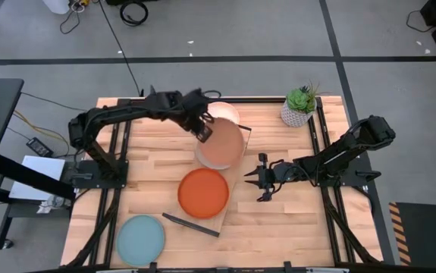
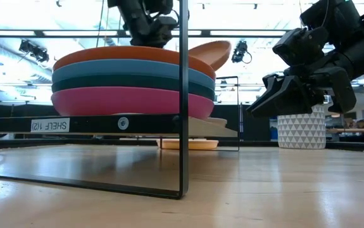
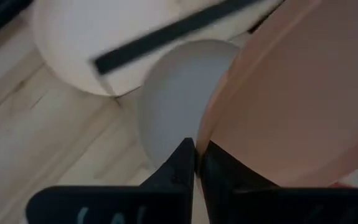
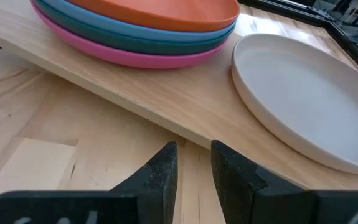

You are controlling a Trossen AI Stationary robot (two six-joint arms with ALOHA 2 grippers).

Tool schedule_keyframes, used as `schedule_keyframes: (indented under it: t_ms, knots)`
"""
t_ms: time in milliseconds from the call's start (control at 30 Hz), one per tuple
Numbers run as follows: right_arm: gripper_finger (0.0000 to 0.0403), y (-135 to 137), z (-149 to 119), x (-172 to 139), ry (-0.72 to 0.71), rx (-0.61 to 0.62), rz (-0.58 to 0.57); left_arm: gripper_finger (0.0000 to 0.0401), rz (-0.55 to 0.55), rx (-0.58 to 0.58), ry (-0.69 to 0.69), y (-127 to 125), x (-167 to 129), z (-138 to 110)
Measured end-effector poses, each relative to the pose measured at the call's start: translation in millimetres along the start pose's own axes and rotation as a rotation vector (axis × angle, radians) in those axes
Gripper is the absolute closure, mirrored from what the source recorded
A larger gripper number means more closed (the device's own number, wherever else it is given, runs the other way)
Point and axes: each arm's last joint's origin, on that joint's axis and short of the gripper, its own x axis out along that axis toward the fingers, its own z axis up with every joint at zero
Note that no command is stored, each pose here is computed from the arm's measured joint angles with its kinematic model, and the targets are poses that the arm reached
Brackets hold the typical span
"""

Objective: Place and stack plates onto a shelf
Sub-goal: Stack the brown plate on top of the gray plate on the shelf, then stack the light blue plate on top of the brown plate on the shelf

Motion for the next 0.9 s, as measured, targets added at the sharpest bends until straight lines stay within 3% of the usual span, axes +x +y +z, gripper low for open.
schedule_keyframes:
  t_ms: [233, 600, 900]
  knots:
    - [0.0300, 0, -1, 0, 0.008, 0.001, 0.001, 0.0382, 0.083, -0.078, 0.112, 26, 27, -1]
    - [0.0300, 0, -1, 0, 0.008, 0.008, 0.002, 0.0372, 0.091, -0.044, 0.140, 32, 46, 3]
    - [0.0300, 0, -1, 0, 0.008, 0.008, 0.002, 0.0310, 0.081, -0.011, 0.113, 27, 47, 4]
